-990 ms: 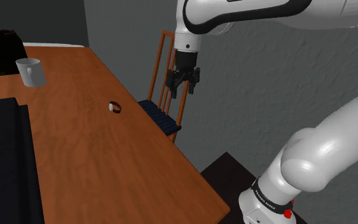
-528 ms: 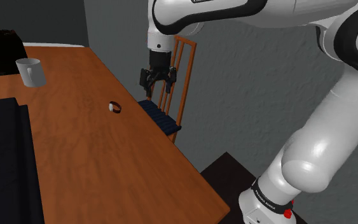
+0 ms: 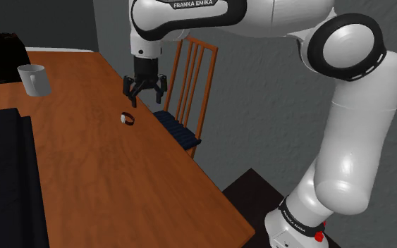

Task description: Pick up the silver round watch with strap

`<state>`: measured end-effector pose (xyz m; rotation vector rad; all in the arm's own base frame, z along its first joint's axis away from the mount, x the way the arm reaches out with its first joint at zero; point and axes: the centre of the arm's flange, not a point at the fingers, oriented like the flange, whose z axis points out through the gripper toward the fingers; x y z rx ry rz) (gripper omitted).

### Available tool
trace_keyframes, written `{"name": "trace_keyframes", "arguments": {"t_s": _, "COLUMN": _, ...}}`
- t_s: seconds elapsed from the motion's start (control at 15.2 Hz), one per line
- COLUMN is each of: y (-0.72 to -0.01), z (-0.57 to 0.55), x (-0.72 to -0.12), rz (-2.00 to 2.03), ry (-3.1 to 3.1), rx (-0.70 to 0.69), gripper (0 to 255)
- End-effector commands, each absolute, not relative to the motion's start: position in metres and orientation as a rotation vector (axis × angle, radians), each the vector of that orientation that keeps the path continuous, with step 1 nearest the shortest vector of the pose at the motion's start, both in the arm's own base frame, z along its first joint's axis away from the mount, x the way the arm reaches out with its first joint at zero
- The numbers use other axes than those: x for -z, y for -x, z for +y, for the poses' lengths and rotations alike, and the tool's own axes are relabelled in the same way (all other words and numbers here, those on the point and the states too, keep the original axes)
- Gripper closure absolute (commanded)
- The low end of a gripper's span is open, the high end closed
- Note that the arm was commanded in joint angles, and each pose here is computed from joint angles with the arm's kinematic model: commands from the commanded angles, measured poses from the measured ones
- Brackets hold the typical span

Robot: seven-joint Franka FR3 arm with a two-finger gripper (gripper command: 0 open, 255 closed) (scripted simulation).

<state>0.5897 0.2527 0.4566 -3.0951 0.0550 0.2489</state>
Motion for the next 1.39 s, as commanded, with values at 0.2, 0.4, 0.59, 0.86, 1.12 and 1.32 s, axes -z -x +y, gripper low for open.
{"name": "trace_keyframes", "arguments": {"t_s": 0.2, "y": -0.640, "z": 0.293, "x": -0.445, "rz": 0.073, "ry": 3.088, "rx": -0.238, "gripper": 0}}
{"name": "trace_keyframes", "arguments": {"t_s": 0.4, "y": -0.658, "z": 0.308, "x": -0.435, "rz": 0.079, "ry": 3.086, "rx": -0.235, "gripper": 0}}
{"name": "trace_keyframes", "arguments": {"t_s": 0.59, "y": -0.658, "z": 0.308, "x": -0.419, "rz": 0.079, "ry": 3.086, "rx": -0.235, "gripper": 0}}
{"name": "trace_keyframes", "arguments": {"t_s": 0.86, "y": -0.658, "z": 0.308, "x": -0.400, "rz": 0.079, "ry": 3.086, "rx": -0.235, "gripper": 0}}
{"name": "trace_keyframes", "arguments": {"t_s": 1.12, "y": -0.658, "z": 0.308, "x": -0.400, "rz": 0.079, "ry": 3.086, "rx": -0.235, "gripper": 255}}
{"name": "trace_keyframes", "arguments": {"t_s": 1.32, "y": -0.658, "z": 0.308, "x": -0.400, "rz": 0.079, "ry": 3.086, "rx": -0.235, "gripper": 255}}
